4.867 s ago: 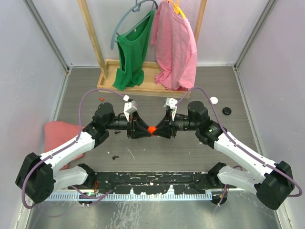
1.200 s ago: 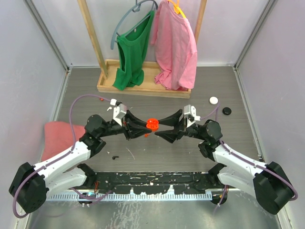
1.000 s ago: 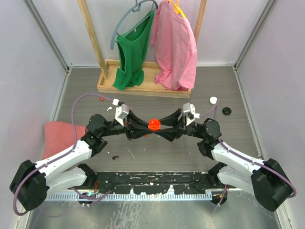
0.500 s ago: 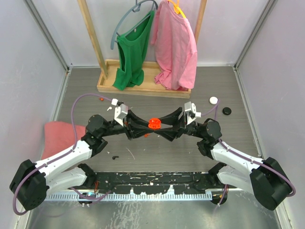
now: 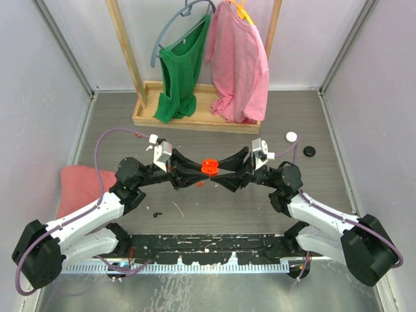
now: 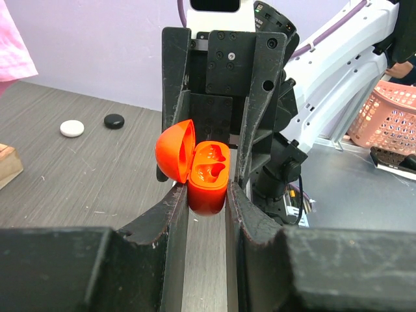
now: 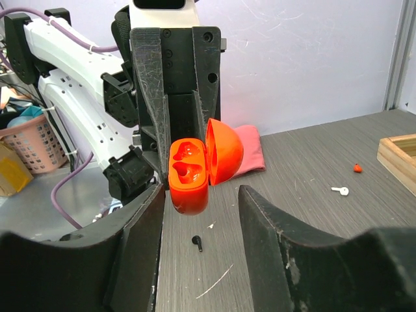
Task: Insert the wireless bluetooth earbuds into the charging case
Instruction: Pick up the earbud from the center of the board.
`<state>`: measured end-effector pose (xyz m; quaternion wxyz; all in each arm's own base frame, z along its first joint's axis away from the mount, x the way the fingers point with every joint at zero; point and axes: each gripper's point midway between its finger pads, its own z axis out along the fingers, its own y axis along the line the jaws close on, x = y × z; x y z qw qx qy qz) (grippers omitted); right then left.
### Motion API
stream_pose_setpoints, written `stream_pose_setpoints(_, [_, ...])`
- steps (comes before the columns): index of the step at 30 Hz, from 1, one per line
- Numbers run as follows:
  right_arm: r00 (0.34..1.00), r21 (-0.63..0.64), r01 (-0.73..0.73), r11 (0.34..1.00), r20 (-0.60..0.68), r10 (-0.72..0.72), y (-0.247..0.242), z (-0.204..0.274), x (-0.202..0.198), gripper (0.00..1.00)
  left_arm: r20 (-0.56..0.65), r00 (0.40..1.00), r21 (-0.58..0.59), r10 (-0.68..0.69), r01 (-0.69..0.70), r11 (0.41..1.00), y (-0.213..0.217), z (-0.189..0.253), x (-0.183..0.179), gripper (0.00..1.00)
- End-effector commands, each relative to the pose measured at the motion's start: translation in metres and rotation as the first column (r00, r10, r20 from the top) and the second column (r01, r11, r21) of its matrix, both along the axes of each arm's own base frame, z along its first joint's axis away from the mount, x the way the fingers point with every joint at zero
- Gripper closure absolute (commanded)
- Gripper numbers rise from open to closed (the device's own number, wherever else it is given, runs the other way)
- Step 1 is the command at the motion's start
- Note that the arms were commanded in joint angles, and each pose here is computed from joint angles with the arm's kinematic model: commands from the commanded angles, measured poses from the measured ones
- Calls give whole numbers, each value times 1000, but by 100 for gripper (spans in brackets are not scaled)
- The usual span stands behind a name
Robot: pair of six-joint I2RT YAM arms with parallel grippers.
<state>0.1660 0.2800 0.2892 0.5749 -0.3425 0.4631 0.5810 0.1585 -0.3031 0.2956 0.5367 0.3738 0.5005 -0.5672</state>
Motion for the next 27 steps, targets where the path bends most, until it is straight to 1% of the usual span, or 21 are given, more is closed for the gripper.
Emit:
stream_pose_setpoints(1, [998, 41, -7, 999, 64, 5, -2, 15, -4, 47, 102, 995, -72, 15, -8, 997, 3, 28, -3, 100])
stream_pose_setpoints(4, [997, 39, -20, 999, 70, 17, -2, 15, -6, 53, 102, 995, -71, 12, -5, 997, 3, 29, -3, 100])
stream_pose_setpoints(8, [997, 44, -40, 998, 72, 37, -1, 16, -8, 59, 104, 995, -74, 8, 0, 997, 2, 31, -3, 100])
stream_pose_setpoints(18, [995, 58, -58, 997, 90, 53, 0, 19, -10, 61, 93, 996, -72, -13, 20, 997, -6, 30, -6, 100])
stream_pose_setpoints(24, [993, 50, -70, 996, 102, 65, 1, 18, -12, 74, 88, 996, -66, -25, 30, 997, -8, 27, -8, 100])
stream_pose_setpoints(26, [992, 48, -73, 996, 109, 68, 0, 18, -13, 79, 80, 996, -53, -26, 30, 998, -9, 24, -7, 98])
stream_pose_setpoints(27, [992, 47, -75, 996, 109, 70, 0, 17, -14, 83, 75, 997, -44, -25, 28, 999, -9, 21, -7, 96])
